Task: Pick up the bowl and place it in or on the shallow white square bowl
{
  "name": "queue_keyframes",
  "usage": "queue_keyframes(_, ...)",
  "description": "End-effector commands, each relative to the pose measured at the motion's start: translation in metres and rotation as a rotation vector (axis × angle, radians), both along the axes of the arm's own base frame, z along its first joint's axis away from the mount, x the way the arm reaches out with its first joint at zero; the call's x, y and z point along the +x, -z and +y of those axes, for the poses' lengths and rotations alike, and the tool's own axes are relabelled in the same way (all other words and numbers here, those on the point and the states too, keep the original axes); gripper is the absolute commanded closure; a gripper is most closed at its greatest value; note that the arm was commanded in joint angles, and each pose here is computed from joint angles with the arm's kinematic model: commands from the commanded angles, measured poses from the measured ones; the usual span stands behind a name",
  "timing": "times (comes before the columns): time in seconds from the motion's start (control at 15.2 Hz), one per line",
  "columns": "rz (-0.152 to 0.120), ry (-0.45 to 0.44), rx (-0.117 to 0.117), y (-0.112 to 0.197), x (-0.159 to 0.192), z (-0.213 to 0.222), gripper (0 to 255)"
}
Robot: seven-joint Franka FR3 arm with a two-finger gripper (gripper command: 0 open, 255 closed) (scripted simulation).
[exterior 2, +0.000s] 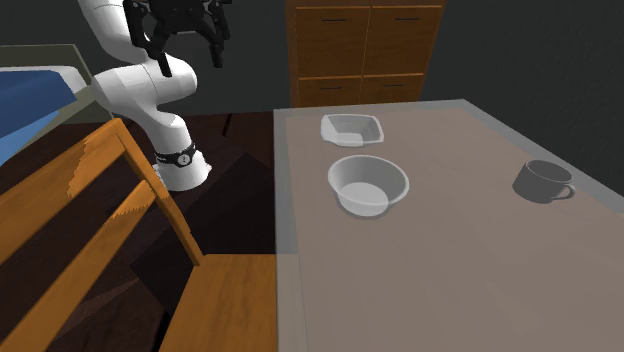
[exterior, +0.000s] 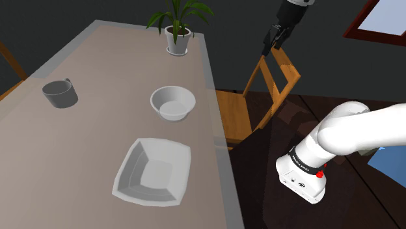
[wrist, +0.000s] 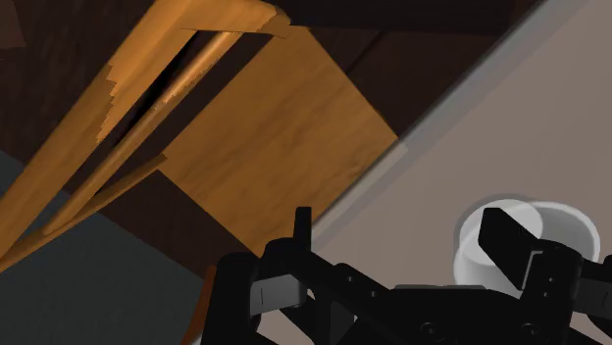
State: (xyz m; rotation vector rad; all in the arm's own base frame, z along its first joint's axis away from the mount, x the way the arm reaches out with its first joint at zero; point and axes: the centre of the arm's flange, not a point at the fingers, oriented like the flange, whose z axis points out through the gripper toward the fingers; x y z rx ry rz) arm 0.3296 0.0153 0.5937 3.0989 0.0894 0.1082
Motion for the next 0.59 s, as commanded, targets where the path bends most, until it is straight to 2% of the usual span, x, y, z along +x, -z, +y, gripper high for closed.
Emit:
queue_keyframes(0.0, 0.000, 0.000, 0.000, 0.000, 0.000, 0.000, 0)
queue_keyframes(0.53, 0.014, -0.003, 0.109, 0.076, 0.065, 0.020, 0)
